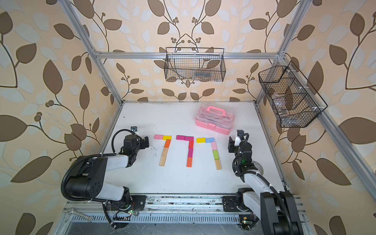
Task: Assemble the number 7 with building blocks
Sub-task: Reset both arms
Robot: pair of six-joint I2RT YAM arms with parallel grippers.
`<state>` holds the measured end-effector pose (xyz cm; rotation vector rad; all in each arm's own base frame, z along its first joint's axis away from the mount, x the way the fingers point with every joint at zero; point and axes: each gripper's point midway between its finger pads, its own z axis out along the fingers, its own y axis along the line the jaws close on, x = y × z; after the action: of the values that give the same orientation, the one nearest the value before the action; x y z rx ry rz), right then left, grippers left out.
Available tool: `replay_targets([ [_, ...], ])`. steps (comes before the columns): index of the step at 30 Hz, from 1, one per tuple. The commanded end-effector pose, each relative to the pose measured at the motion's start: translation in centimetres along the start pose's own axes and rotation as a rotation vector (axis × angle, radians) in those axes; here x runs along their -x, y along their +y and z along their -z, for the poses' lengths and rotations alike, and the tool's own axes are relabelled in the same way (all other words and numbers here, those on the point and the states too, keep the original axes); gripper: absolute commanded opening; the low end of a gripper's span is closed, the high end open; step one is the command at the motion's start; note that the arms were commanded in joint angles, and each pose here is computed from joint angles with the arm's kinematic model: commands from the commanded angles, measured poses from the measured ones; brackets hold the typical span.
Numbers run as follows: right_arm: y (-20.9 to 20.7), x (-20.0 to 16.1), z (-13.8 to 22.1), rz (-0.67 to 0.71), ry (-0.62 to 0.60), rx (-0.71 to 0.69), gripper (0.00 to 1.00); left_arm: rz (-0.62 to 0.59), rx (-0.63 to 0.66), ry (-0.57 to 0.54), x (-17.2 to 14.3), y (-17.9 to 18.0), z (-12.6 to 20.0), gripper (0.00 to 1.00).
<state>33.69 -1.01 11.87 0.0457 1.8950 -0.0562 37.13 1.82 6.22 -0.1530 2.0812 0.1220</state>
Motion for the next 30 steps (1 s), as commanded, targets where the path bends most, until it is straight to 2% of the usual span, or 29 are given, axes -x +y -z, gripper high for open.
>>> replay_targets([
  [1, 1.3, 2.1, -0.6, 0.003, -0.111, 0.092, 0.58, 0.035, -0.026, -0.087, 2.0, 0.1, -0.1, 0.99],
  [7, 1.6, 0.3, 0.1, 0.003, -0.177, 0.125, 0.56, 0.101, 0.025, -0.063, 1.9, 1.7, -0.7, 0.99],
  [8, 1.7, 0.9, 0.1, 0.004, -0.206, 0.129, 0.54, 0.101, 0.027, -0.061, 1.9, 1.8, -0.8, 0.99],
  [11, 1.3, 0.6, -1.3, -0.008, -0.134, 0.101, 0.57, 0.101, 0.027, -0.06, 1.9, 1.8, -0.7, 0.99],
  [13, 0.7, 0.2, -1.7, -0.016, -0.099, 0.058, 0.69, 0.099, 0.026, -0.059, 1.9, 1.8, -0.7, 0.99],
  [15, 0.4, 0.3, -1.9, -0.02, -0.096, 0.029, 0.74, 0.098, 0.026, -0.06, 1.9, 1.8, -0.6, 0.99],
  [16, 0.4, 0.3, -1.8, -0.018, -0.097, 0.028, 0.97, 0.098, 0.024, -0.06, 2.0, 1.7, -0.6, 0.99],
  [17, 0.4, 0.3, -1.8, -0.019, -0.099, 0.028, 1.0, 0.098, 0.024, -0.062, 2.0, 1.7, -0.6, 0.99],
  [30, 0.4, 0.3, -1.8, -0.015, -0.099, 0.022, 1.0, 0.098, 0.023, -0.058, 1.9, 1.7, -0.6, 0.99],
])
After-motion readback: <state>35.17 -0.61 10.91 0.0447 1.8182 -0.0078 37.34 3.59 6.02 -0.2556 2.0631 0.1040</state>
